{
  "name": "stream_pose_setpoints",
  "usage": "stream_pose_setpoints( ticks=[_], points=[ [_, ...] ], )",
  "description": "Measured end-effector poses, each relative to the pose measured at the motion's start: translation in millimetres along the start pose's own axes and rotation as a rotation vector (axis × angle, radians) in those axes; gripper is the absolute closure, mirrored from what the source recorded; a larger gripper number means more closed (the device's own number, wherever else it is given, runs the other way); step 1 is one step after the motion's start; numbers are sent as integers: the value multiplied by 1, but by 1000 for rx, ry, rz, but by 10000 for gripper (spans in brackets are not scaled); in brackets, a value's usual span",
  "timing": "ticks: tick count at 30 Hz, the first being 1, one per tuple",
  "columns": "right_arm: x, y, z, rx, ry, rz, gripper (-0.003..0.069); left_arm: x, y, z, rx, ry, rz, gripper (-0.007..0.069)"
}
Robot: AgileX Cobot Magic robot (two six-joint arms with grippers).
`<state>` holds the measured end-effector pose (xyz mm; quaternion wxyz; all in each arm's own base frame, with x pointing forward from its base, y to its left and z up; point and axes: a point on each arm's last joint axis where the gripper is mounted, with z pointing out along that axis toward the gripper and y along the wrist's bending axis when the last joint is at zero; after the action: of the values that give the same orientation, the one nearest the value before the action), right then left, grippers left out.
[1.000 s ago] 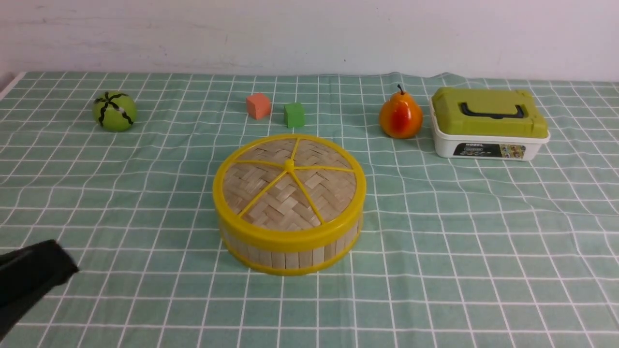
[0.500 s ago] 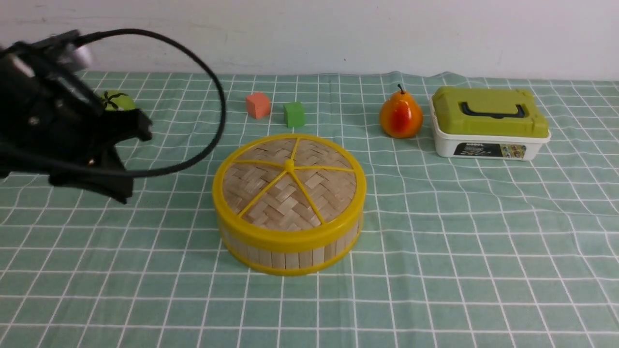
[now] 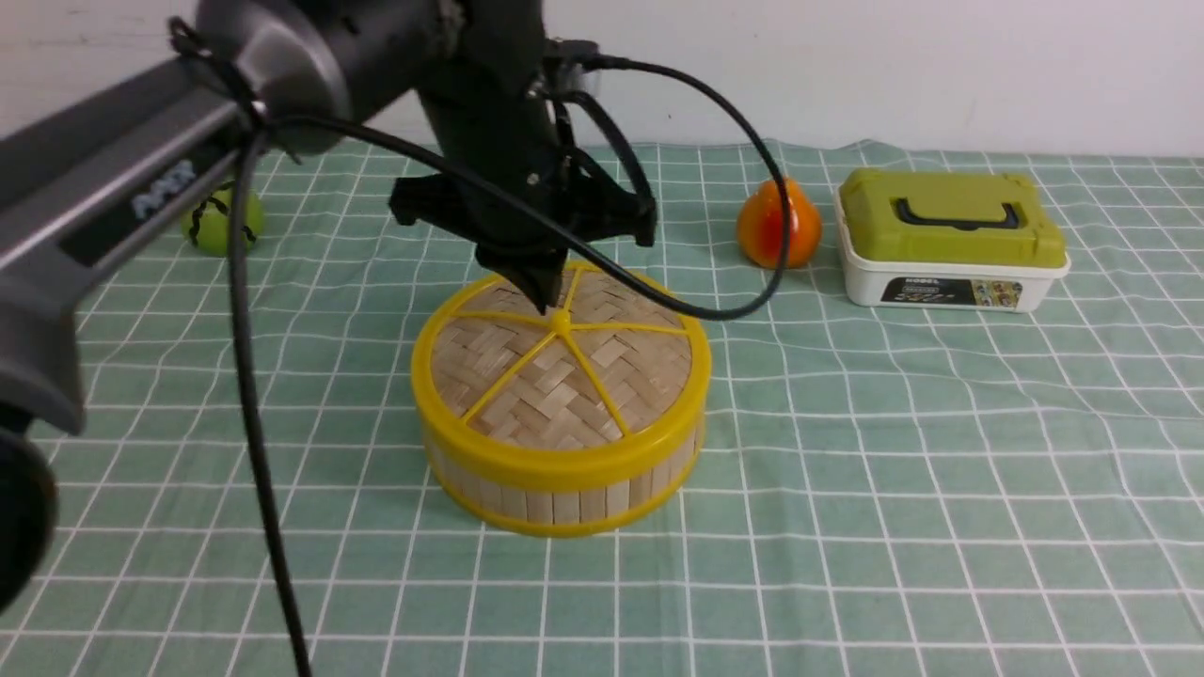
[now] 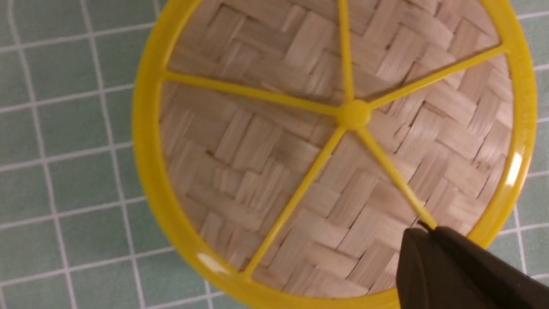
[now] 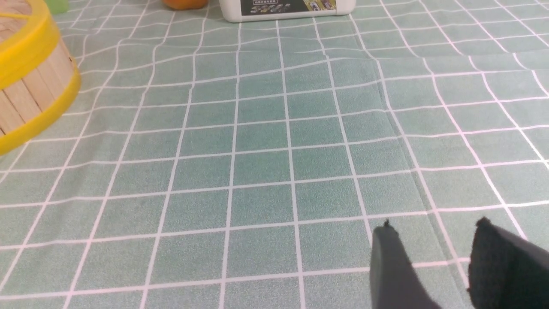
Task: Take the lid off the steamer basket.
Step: Use the left arm to lift the lid of the steamer
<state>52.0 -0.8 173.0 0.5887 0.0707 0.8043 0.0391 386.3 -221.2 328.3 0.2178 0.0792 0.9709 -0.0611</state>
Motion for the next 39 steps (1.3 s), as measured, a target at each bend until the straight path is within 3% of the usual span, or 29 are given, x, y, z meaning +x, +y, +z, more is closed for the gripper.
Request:
stream_pose_setpoints(
  ticks=[7, 13, 17, 39],
  points=[
    [0, 0, 0, 0, 0, 0, 419, -4, 2, 23, -81, 8, -49, 598],
    [0, 0, 0, 0, 0, 0, 419, -6, 3, 45, -120, -2, -52, 407],
    [0, 0, 0, 0, 0, 0, 419, -8, 1, 58, -109, -22, -45, 333],
    [0, 0, 0, 0, 0, 0, 419, -10, -1, 84, -110, -35, -31, 324]
  ],
)
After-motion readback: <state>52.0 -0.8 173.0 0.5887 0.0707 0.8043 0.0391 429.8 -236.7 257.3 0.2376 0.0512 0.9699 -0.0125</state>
